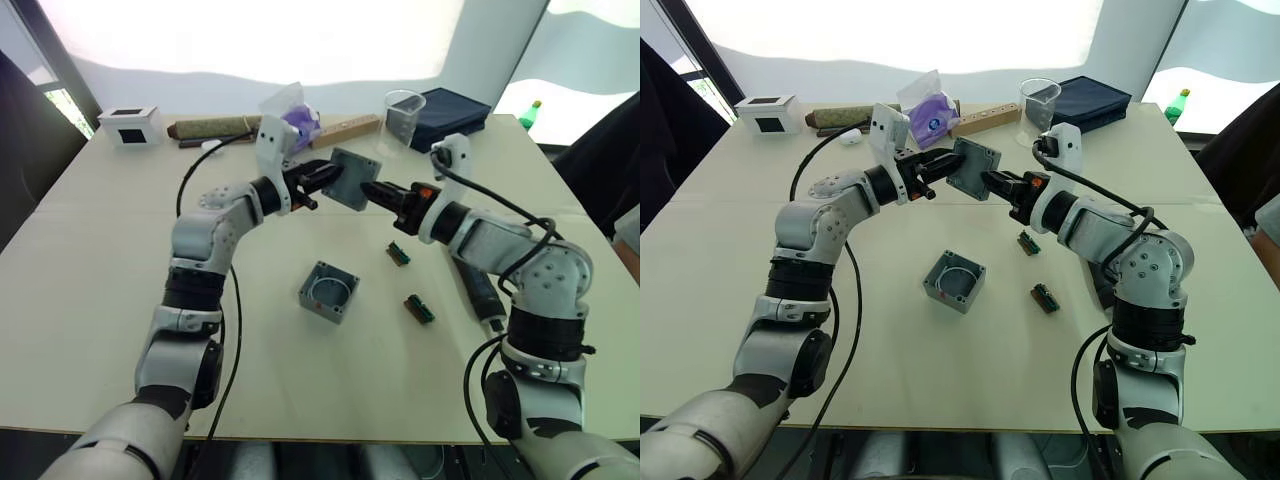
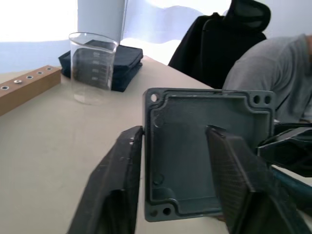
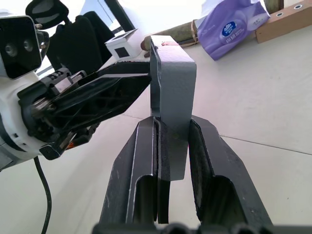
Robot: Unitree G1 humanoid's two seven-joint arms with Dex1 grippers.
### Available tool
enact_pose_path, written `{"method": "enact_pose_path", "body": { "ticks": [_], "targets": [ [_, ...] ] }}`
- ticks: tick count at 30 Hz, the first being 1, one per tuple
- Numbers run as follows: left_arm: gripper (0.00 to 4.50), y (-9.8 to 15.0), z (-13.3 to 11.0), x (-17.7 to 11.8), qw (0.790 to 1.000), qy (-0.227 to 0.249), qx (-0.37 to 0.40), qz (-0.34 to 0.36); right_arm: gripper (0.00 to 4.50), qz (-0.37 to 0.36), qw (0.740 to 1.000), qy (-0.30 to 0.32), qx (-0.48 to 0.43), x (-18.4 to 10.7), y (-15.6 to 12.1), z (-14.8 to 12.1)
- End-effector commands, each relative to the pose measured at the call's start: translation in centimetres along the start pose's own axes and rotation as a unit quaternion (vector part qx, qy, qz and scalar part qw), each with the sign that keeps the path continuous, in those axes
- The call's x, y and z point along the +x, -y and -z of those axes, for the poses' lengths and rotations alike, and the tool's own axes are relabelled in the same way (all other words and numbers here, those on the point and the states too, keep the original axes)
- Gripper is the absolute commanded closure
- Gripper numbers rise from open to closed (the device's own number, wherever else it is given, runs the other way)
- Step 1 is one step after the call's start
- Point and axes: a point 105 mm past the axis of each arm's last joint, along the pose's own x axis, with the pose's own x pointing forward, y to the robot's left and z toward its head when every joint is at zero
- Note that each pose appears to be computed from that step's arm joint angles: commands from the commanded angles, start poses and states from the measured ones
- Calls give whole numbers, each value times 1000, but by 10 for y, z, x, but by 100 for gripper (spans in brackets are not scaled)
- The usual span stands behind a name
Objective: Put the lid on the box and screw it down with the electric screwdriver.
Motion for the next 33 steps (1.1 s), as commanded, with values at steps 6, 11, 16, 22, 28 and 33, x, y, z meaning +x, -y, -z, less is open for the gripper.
{"method": "enact_pose_path", "body": {
  "ticks": [6, 11, 16, 22, 28, 33],
  "targets": [
    [21, -13, -54, -38, 999, 17, 14, 47, 416, 57, 964, 59, -253, -28, 7, -23],
    [73, -23, -43, -44, 999, 11, -44, 30, 416, 64, 877, 44, -475, -49, 8, -6],
    [273, -22, -17, -49, 997, -36, -61, 40, 416, -6, 704, 40, -709, -63, -8, 35],
    [438, -13, -3, -44, 994, -64, -53, 65, 416, -96, 543, 91, -829, -56, -20, 76],
    [438, 9, 19, -52, 984, -128, -14, 119, 416, -131, 512, 115, -841, -52, -20, 101],
    [438, 12, 32, -54, 980, -147, 5, 130, 416, -136, 503, 110, -847, -43, -18, 109]
  ]
}}
